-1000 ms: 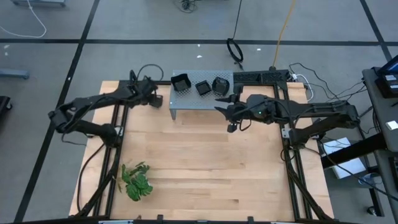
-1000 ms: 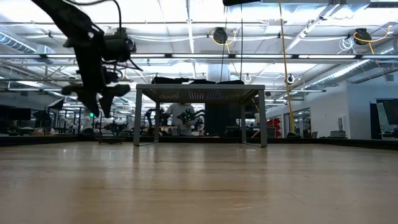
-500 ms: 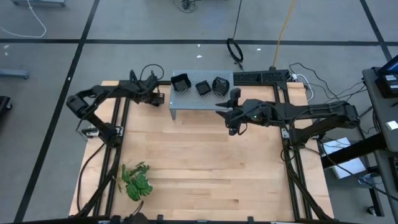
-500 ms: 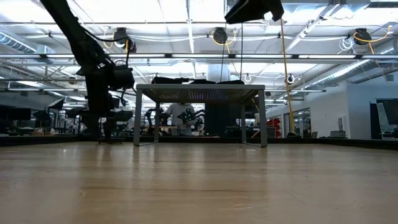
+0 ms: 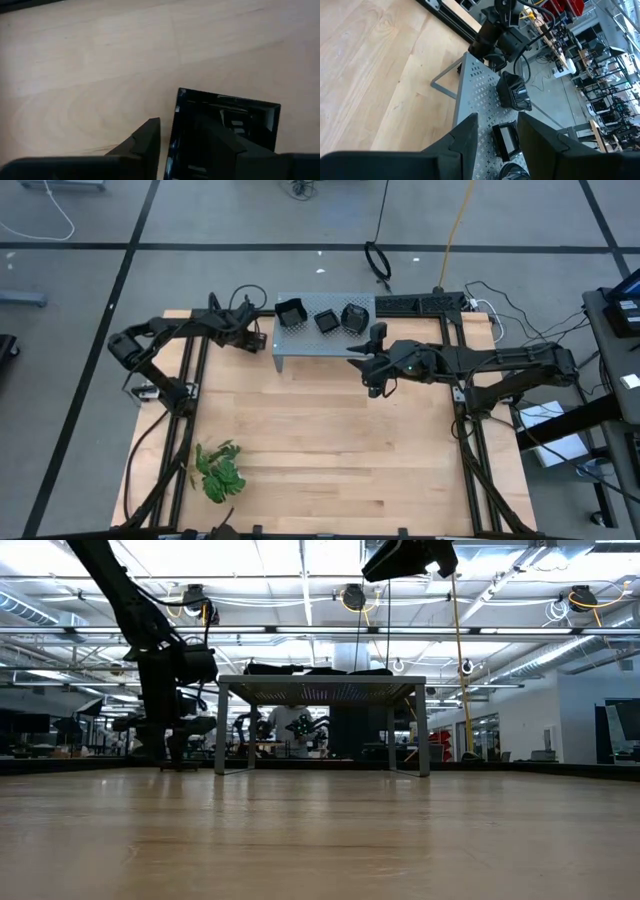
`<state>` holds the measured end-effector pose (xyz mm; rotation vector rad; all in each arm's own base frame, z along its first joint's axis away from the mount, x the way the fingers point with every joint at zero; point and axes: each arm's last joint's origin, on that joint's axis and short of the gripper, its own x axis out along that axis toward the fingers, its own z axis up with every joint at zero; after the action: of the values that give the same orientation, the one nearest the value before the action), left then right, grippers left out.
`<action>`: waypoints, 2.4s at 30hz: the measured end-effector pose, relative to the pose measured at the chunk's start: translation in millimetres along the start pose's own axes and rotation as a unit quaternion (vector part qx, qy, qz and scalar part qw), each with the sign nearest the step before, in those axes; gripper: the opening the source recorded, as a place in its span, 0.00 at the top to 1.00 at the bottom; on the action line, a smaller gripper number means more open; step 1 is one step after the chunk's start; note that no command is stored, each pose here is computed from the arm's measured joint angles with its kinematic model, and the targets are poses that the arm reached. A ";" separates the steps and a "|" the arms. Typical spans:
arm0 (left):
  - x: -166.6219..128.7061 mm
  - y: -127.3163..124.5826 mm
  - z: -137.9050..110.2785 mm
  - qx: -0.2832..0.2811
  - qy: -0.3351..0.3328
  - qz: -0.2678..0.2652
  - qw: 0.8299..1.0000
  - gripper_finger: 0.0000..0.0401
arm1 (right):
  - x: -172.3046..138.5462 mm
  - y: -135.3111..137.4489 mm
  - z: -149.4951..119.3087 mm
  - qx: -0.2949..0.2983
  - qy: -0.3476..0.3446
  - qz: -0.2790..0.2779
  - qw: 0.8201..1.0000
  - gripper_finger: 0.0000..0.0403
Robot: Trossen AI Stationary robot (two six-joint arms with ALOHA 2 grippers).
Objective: Pick & Place Mini shaped plates
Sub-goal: Stack the black square plate on top of the black square plates on the shelf
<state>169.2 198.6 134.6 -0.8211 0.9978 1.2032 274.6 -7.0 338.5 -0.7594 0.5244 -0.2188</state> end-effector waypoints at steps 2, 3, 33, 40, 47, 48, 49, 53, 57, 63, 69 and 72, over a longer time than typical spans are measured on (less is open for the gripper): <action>-0.4 -1.2 -1.4 0.004 0.004 0.000 1.000 0.73 | 0.0 0.1 -0.1 0.000 0.000 0.000 1.000 0.69; -0.6 -1.7 -2.1 0.006 0.006 -0.001 1.000 0.76 | 0.0 0.1 -0.1 0.000 0.000 0.000 1.000 0.69; -100.2 15.5 -5.2 -0.062 -0.176 -0.025 0.982 0.98 | 0.0 0.2 -0.1 0.013 0.000 0.001 1.000 0.69; -84.5 15.6 -28.1 -0.038 -0.091 -0.007 0.995 0.91 | 0.1 0.1 -0.1 0.012 -0.001 0.002 1.000 0.69; -64.5 9.1 -51.1 0.178 -0.044 -0.021 0.983 0.73 | 0.1 0.1 -0.1 0.011 -0.001 0.002 1.000 0.69; -63.6 7.8 -52.8 0.216 -0.047 -0.022 0.975 0.71 | 0.1 0.2 -0.1 0.011 -0.001 0.002 1.000 0.69; -63.1 6.4 -54.6 0.257 -0.049 -0.023 0.965 0.69 | 0.0 0.2 -0.1 0.011 -0.001 0.002 1.000 0.69; -59.1 1.0 -59.2 0.393 -0.081 -0.011 0.916 0.63 | 0.1 0.2 -0.1 0.012 -0.001 0.002 1.000 0.69; -54.4 -2.0 -63.2 0.481 -0.106 0.002 0.870 0.61 | 0.1 0.2 -0.2 0.012 -0.001 0.002 1.000 0.69; -45.8 -1.7 -68.5 0.527 -0.133 0.013 0.840 0.61 | 0.1 0.2 -0.2 0.012 -0.001 0.002 1.000 0.69; -41.6 -1.1 -70.3 0.533 -0.151 0.020 0.832 0.61 | 0.1 0.4 -0.4 0.011 0.001 0.003 1.000 0.69; -40.1 -1.0 -71.0 0.531 -0.158 0.019 0.832 0.61 | 0.1 1.2 -1.4 0.008 0.006 0.007 1.000 0.69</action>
<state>155.0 119.1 146.4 0.2800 1.1879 0.5950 274.0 -7.0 336.7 -0.7397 0.5381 -0.2141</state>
